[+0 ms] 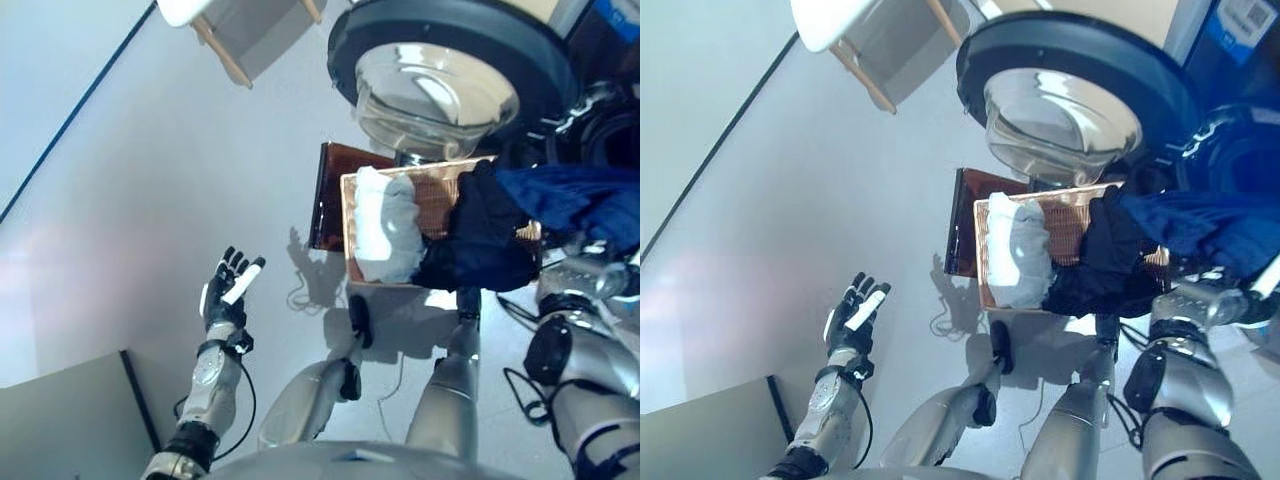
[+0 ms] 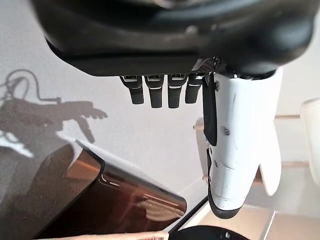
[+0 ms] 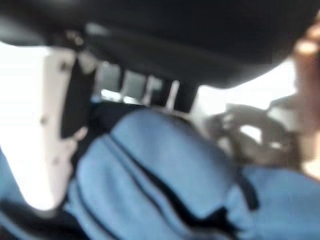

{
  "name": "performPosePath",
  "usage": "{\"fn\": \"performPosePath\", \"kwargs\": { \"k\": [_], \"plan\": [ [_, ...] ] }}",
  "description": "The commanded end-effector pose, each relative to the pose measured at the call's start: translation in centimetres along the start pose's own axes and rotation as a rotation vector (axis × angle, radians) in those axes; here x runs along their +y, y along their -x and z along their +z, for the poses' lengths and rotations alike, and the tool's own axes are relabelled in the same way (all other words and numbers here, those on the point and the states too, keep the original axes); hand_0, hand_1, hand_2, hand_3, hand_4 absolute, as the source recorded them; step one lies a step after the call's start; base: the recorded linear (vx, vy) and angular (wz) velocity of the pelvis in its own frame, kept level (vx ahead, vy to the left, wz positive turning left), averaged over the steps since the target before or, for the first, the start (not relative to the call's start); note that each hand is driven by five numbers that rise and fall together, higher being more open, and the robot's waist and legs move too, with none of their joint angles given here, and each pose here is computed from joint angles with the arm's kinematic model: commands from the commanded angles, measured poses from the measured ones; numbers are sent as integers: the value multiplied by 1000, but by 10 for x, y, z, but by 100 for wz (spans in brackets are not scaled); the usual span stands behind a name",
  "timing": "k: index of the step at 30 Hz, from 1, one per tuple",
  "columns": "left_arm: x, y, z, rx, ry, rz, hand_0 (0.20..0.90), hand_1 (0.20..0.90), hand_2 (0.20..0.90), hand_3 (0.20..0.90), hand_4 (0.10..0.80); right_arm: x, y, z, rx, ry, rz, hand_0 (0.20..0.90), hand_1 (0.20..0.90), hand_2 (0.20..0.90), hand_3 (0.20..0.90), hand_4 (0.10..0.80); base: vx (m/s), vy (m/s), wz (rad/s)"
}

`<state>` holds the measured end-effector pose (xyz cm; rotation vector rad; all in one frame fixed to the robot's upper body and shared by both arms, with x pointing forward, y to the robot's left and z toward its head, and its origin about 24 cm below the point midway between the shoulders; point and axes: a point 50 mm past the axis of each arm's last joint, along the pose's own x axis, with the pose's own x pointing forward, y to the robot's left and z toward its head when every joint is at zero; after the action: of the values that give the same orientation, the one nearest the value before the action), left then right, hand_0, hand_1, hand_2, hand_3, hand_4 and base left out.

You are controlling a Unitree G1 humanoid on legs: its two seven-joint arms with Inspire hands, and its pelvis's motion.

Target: Pick up the clothes and place them into the washing machine

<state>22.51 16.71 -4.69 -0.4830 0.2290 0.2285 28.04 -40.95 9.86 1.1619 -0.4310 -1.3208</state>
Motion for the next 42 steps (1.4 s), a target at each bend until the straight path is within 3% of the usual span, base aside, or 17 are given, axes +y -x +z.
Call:
{"fn": "performPosePath", "kwargs": {
  "k": [1,15,29,30,31,42],
  "plan": [
    [-13,-8,36,-186,-23,-82,900,900,900,900,800,75,1,67,-236,-29,218,200,200,200,200,300,-25,-26,9],
    [-20,-5,62,-307,1,-129,900,900,900,900,800,162,37,179,-566,-94,417,200,200,200,200,300,-8,-29,11],
    [-14,-2,62,-309,22,-104,900,900,900,900,800,162,40,194,-620,-106,411,200,200,200,200,300,4,-12,2],
    [-14,-2,61,-307,27,-104,900,900,900,900,800,159,36,191,-608,-107,390,700,700,700,700,657,0,0,0],
    [-13,-2,61,-306,24,-103,900,900,900,900,800,156,34,189,-601,-101,377,900,900,900,900,800,0,0,0],
    [-8,-3,62,-305,37,-79,900,900,900,900,800,140,21,143,-479,16,334,900,900,900,900,800,0,11,0]
  ]
}}
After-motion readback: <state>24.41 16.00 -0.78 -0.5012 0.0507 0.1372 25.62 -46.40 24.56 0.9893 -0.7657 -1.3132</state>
